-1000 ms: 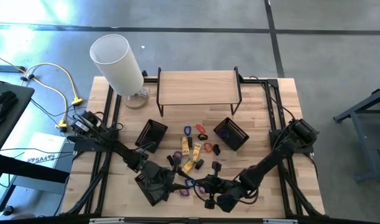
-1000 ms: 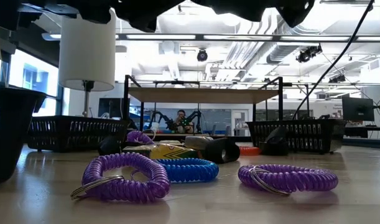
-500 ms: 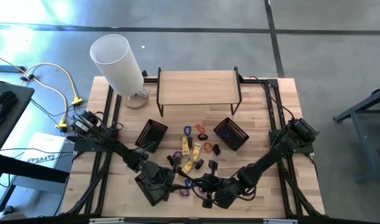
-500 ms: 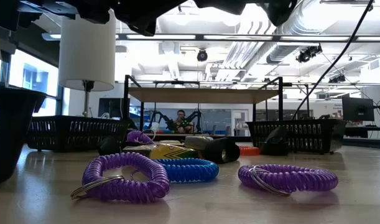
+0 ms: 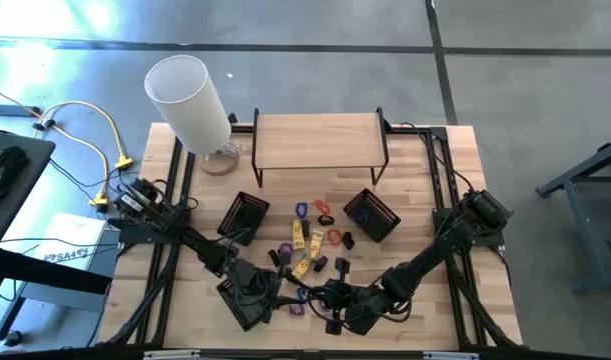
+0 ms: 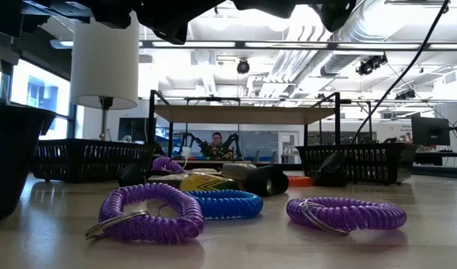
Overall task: Pick & Place Office Desk Supplies
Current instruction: Put the black rubber band into the top left black bin, then put the bottom crayon box into the bottom black bin
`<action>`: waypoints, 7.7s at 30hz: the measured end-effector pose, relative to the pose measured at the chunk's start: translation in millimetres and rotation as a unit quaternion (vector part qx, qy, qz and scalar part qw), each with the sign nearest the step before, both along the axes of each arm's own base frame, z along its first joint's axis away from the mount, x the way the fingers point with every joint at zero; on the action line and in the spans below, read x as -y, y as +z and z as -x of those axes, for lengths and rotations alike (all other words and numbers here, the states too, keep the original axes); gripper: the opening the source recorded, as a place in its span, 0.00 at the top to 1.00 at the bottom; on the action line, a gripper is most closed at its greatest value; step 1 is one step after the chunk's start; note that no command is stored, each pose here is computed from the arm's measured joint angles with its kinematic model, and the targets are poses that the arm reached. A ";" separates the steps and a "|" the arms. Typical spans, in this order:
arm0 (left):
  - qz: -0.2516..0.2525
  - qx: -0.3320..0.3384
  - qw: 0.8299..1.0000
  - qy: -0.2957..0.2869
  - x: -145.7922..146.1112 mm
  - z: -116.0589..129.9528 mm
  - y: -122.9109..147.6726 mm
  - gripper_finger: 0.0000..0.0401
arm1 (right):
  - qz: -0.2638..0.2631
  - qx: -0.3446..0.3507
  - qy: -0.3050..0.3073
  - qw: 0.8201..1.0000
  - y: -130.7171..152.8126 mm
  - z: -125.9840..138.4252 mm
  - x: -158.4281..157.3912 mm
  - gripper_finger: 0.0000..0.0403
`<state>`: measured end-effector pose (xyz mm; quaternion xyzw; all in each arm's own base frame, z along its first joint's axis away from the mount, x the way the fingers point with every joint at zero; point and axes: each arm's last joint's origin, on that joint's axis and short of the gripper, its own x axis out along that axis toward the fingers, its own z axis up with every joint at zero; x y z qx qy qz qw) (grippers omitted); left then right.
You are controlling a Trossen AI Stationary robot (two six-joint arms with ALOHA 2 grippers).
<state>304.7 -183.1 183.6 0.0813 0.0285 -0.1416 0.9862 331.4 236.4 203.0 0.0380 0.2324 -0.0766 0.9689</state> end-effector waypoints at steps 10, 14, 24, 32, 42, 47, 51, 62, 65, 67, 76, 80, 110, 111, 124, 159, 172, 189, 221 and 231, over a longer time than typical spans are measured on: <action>-0.001 0.000 1.000 0.000 0.0 0.0 -0.1 0.61 | 0.000 0.000 0.000 1.000 0.0 -0.2 0.3 1.00; 0.001 -0.001 1.000 0.008 -0.5 -0.1 0.0 0.67 | -0.001 -0.001 0.002 1.000 -0.1 -0.2 0.1 1.00; 0.004 -0.002 1.000 0.018 -1.1 -0.3 0.0 0.93 | -0.002 -0.002 0.003 1.000 -0.1 -0.2 0.1 1.00; 0.023 -0.012 0.999 0.019 -1.2 -0.1 -0.7 0.99 | -0.041 0.008 -0.018 0.999 0.2 -0.7 -0.3 1.00; 0.028 -0.022 0.999 0.015 2.0 2.0 -2.0 0.99 | -0.048 0.013 -0.018 0.999 0.9 -1.1 -1.1 0.95; 0.024 -0.029 0.999 0.013 2.2 2.2 -3.4 0.99 | -0.046 0.011 -0.016 0.999 0.5 0.6 -2.8 0.84; 0.016 -0.047 0.999 0.011 2.1 2.9 -8.3 1.00 | -0.057 0.004 0.006 0.998 1.1 0.2 -4.5 0.77; 0.007 -0.076 0.997 0.022 1.6 6.7 -9.6 1.00 | -0.066 0.004 0.045 0.997 14.1 10.8 -13.0 0.79; 0.023 -0.127 0.989 0.073 -6.8 15.3 -0.5 1.00 | -0.064 0.011 0.062 0.996 16.4 17.5 -22.0 0.81; 0.027 -0.157 0.981 0.114 -17.0 23.5 9.5 1.00 | -0.055 0.031 0.063 0.996 20.0 21.3 -28.1 0.81; 0.068 -0.207 0.954 0.206 -56.3 78.1 66.6 1.00 | 0.003 0.063 0.033 0.997 22.9 26.1 -32.8 0.81; 0.088 -0.210 0.931 0.286 -77.3 105.3 80.5 1.00 | 0.003 0.058 0.027 0.998 21.1 23.5 -29.3 0.82; 0.102 -0.354 0.798 0.477 -133.3 117.2 26.1 1.00 | -0.004 0.053 0.016 0.998 18.8 20.8 -25.4 0.82; 0.101 -0.355 0.797 0.478 -133.3 116.0 24.8 1.00 | -0.005 0.052 0.015 0.999 18.5 20.8 -25.3 0.82; 0.024 -0.408 0.772 0.488 -127.9 99.3 -8.6 0.80 | -0.006 0.049 0.011 0.999 17.5 20.3 -24.2 0.82; 0.156 -0.227 0.920 0.279 -89.0 75.3 61.1 0.68 | -0.017 0.041 -0.009 0.999 1.9 20.1 -13.0 0.82; 0.188 -0.282 0.921 0.192 -71.8 55.8 38.9 0.52 | -0.017 0.042 -0.008 0.999 2.4 19.8 -13.1 0.82; 0.133 -0.263 0.955 0.041 -28.7 32.0 5.0 0.25 | -0.018 0.043 -0.006 0.999 2.7 19.8 -13.4 0.82; 0.165 -0.279 0.915 0.240 14.6 5.2 15.4 0.32 | -0.024 0.043 0.017 0.999 3.8 24.9 -21.4 0.82; 0.158 -0.304 0.900 0.270 5.0 -13.5 -20.3 0.32 | -0.018 0.044 0.031 0.998 4.0 31.0 -28.6 0.82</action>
